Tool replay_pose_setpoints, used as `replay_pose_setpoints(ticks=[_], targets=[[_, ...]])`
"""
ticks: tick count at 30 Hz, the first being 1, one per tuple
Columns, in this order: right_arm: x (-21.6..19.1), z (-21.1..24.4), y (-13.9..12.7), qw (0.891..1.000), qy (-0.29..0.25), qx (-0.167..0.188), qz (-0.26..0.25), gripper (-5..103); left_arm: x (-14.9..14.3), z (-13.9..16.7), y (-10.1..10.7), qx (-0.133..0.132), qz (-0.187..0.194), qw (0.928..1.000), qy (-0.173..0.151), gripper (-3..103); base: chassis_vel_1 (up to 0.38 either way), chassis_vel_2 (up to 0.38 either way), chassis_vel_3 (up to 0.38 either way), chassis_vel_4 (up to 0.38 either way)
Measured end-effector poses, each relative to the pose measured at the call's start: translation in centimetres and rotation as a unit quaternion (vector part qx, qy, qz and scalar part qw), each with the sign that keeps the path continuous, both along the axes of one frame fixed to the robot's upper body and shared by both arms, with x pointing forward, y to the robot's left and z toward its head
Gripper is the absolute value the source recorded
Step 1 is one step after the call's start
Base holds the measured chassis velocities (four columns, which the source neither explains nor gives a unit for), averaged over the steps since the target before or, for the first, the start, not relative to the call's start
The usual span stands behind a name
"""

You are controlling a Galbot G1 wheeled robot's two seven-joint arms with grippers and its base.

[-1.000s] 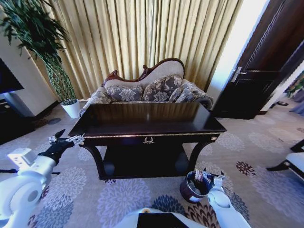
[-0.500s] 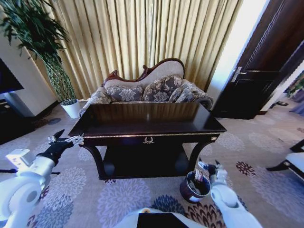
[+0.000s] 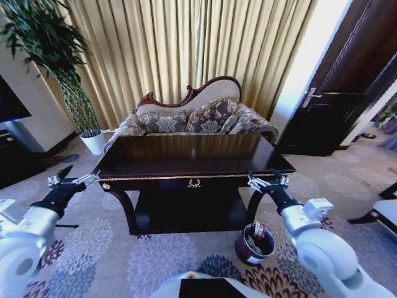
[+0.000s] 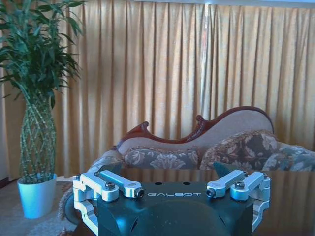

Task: Move to the front of the table and place the trash on the table into the trash bin.

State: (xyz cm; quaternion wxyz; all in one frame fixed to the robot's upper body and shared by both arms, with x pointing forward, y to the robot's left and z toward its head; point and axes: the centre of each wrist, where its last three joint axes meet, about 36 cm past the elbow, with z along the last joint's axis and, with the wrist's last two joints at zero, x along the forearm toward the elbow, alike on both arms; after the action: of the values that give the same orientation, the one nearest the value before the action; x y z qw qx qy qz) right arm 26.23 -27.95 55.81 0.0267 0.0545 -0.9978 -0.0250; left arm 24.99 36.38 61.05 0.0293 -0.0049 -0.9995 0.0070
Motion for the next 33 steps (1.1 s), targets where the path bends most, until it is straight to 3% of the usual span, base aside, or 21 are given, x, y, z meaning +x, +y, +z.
replay_pose_setpoints(ticks=[15,33], targets=[[-0.5,-0.8,0.1,1.000,0.015,-0.001,-0.010,100,-0.1,-0.4,-0.8,-0.010,-0.013,0.9997,0.020,100,0.000,0.000,0.000,0.000],[-0.9,-1.3,-0.1,1.000,0.019,-0.009,-0.020,100,-0.1,-0.3,-0.7,-0.006,-0.013,0.9997,0.020,100,0.003,-0.003,-0.004,0.003]])
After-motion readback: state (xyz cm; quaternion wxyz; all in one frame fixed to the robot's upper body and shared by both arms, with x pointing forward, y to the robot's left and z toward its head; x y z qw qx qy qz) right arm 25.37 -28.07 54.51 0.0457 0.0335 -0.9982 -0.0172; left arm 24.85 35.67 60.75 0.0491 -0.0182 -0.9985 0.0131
